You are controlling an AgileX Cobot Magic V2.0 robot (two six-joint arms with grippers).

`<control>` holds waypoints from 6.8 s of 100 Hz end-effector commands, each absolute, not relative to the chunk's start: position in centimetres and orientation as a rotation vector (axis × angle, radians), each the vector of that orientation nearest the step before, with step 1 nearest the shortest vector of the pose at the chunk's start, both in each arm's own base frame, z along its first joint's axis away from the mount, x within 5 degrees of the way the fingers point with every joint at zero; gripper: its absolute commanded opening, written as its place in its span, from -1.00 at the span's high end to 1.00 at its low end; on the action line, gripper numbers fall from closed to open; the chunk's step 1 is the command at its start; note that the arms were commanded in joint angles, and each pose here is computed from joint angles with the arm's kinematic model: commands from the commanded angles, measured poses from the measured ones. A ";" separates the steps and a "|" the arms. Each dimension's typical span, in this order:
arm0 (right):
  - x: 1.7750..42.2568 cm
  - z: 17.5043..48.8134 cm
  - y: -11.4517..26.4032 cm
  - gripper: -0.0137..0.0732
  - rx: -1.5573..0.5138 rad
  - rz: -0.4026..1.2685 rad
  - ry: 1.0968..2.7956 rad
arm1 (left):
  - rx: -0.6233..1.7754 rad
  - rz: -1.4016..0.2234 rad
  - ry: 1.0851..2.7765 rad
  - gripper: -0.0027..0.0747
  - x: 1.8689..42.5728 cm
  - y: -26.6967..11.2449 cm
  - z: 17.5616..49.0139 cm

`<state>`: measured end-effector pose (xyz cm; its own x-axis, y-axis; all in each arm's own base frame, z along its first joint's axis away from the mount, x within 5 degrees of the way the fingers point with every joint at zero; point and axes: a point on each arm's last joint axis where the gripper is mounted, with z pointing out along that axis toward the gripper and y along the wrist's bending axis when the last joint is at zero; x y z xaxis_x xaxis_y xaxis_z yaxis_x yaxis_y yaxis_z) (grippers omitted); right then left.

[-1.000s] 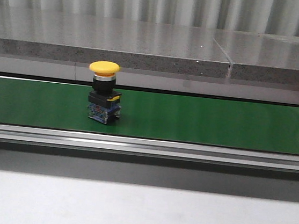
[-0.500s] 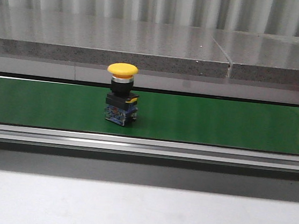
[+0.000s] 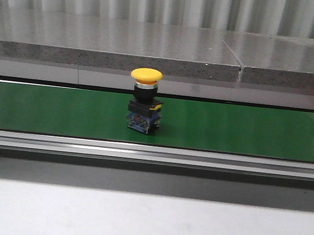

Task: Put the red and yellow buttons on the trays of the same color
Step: 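Carry the red button into the red tray and open the right gripper, then lower the right gripper onto the yellow button on the belt and grasp, then carry the yellow button into the yellow tray and open the right gripper, then raise the right gripper back above the belt's far end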

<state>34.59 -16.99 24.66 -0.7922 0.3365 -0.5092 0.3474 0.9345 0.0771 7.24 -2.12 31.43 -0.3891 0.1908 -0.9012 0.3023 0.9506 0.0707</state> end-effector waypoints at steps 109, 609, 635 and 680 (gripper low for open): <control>26.3 35.5 3.7 -0.80 -0.251 0.292 2.448 | 0.332 -0.140 1.900 0.99 7.4 -2.2 32.8; 21.8 27.7 -11.6 0.38 0.861 -0.117 2.280 | 0.332 -0.140 1.900 0.99 7.4 -2.2 32.8; 22.0 30.0 -6.5 0.84 0.581 -0.048 2.276 | 0.332 -0.140 1.900 0.99 7.4 -2.2 32.8; 19.7 33.2 1.5 0.84 0.027 0.080 2.209 | 0.332 -0.140 1.900 0.99 7.4 -2.2 32.8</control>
